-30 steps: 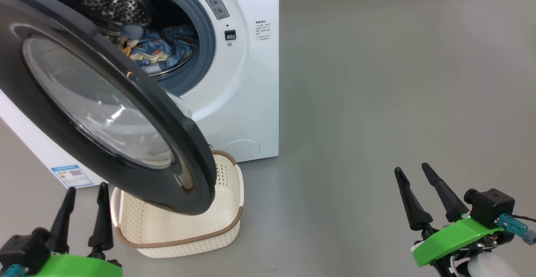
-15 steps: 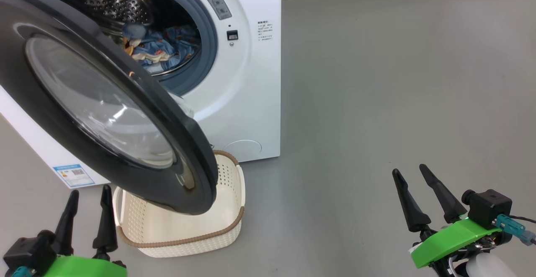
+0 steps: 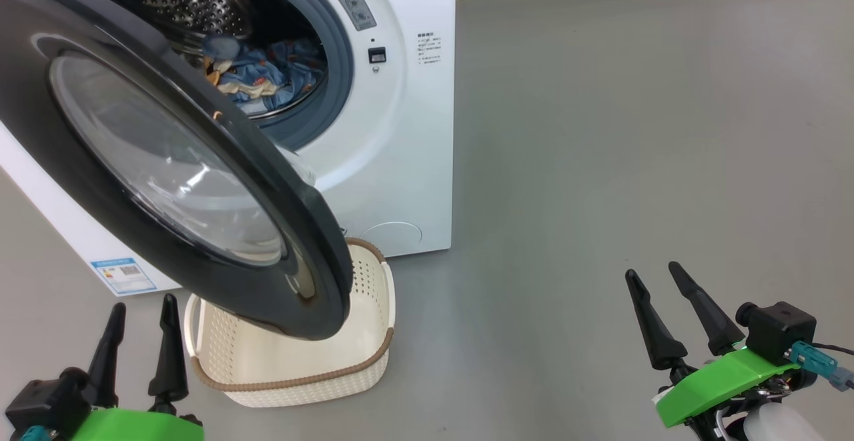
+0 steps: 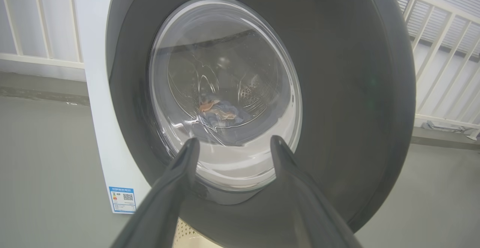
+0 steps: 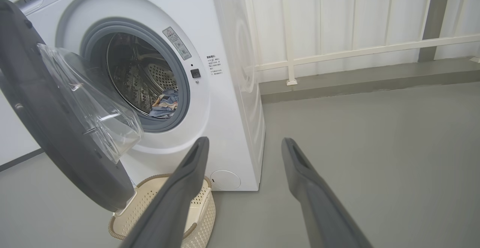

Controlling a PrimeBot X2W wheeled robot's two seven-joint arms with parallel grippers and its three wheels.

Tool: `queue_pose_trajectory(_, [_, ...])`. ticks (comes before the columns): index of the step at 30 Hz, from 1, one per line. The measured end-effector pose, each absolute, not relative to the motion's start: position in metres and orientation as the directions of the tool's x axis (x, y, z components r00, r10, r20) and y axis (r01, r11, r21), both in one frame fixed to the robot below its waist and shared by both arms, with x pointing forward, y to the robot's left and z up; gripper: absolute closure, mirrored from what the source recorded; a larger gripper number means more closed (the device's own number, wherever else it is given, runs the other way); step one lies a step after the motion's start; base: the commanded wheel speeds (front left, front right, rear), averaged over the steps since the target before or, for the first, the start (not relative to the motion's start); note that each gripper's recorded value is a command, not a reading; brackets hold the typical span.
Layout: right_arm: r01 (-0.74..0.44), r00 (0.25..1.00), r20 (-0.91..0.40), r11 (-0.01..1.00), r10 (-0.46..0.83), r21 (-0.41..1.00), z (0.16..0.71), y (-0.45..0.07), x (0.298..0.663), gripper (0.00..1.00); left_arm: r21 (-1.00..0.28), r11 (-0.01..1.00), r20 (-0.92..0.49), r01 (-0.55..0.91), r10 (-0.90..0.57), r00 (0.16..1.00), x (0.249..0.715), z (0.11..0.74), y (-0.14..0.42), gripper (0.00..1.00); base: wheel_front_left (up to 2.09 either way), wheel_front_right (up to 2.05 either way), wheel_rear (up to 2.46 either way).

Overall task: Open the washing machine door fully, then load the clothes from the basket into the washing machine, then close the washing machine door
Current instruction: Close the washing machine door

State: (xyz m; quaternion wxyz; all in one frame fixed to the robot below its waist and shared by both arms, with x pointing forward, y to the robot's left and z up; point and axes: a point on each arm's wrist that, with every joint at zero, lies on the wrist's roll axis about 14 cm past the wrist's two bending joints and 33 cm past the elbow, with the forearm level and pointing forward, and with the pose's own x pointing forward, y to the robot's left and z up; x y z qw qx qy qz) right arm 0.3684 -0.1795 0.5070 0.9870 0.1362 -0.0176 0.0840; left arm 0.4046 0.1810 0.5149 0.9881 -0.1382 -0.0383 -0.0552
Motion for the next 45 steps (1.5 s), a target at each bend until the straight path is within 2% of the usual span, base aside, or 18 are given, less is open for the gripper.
queue_pose_trajectory(8, [-0.189, 0.982, 0.067, 0.947, 0.177, 0.262, 0.51, -0.175, 0.371, 0.02, -0.278, 0.955, 0.091, 0.099, -0.076, 0.993, 0.402, 0.514, 0.185, 0.0, 0.0, 0.0, 0.0])
queue_pose_trajectory(10, [-0.2, 0.98, 0.078, 0.944, 0.185, 0.261, 0.514, -0.172, 0.373, 0.65, -0.279, 0.956, 0.093, 0.087, -0.064, 0.994, 0.401, 0.515, 0.19, 0.0, 0.0, 0.0, 0.0])
queue_pose_trajectory(11, [-0.207, 0.978, 0.084, 0.943, 0.191, 0.261, 0.516, -0.17, 0.374, 1.0, -0.28, 0.957, 0.093, 0.082, -0.057, 0.994, 0.401, 0.515, 0.192, 0.0, 0.0, 0.0, 0.0])
queue_pose_trajectory(19, [-0.328, 0.937, 0.186, 0.928, 0.296, 0.177, 0.557, -0.146, 0.398, 1.0, -0.287, 0.957, 0.09, 0.038, -0.012, 0.996, 0.393, 0.513, 0.207, 0.0, 0.0, 0.0, 0.0])
queue_pose_trajectory(29, [-0.505, 0.838, 0.31, 0.853, 0.45, 0.128, 0.606, -0.084, 0.422, 1.0, -0.291, 0.955, 0.085, -0.057, 0.085, 0.993, 0.369, 0.511, 0.239, 0.0, 0.0, 0.0, 0.0])
queue_pose_trajectory(31, [-0.575, 0.791, 0.361, 0.802, 0.494, 0.161, 0.623, -0.056, 0.421, 1.0, -0.298, 0.95, 0.085, -0.089, 0.119, 0.989, 0.359, 0.511, 0.25, 0.0, 0.0, 0.0, 0.0])
queue_pose_trajectory(38, [-0.743, 0.614, 0.488, 0.663, 0.62, 0.091, 0.675, 0.009, 0.406, 1.0, -0.313, 0.938, 0.086, -0.151, 0.186, 0.979, 0.334, 0.51, 0.268, 0.0, 0.0, 0.0, 0.0])
queue_pose_trajectory(45, [-0.849, 0.48, 0.481, 0.527, 0.734, 0.042, 0.679, 0.066, 0.387, 1.0, -0.327, 0.92, 0.085, -0.217, 0.257, 0.963, 0.31, 0.51, 0.288, 0.0, 0.0, 0.0, 0.0])
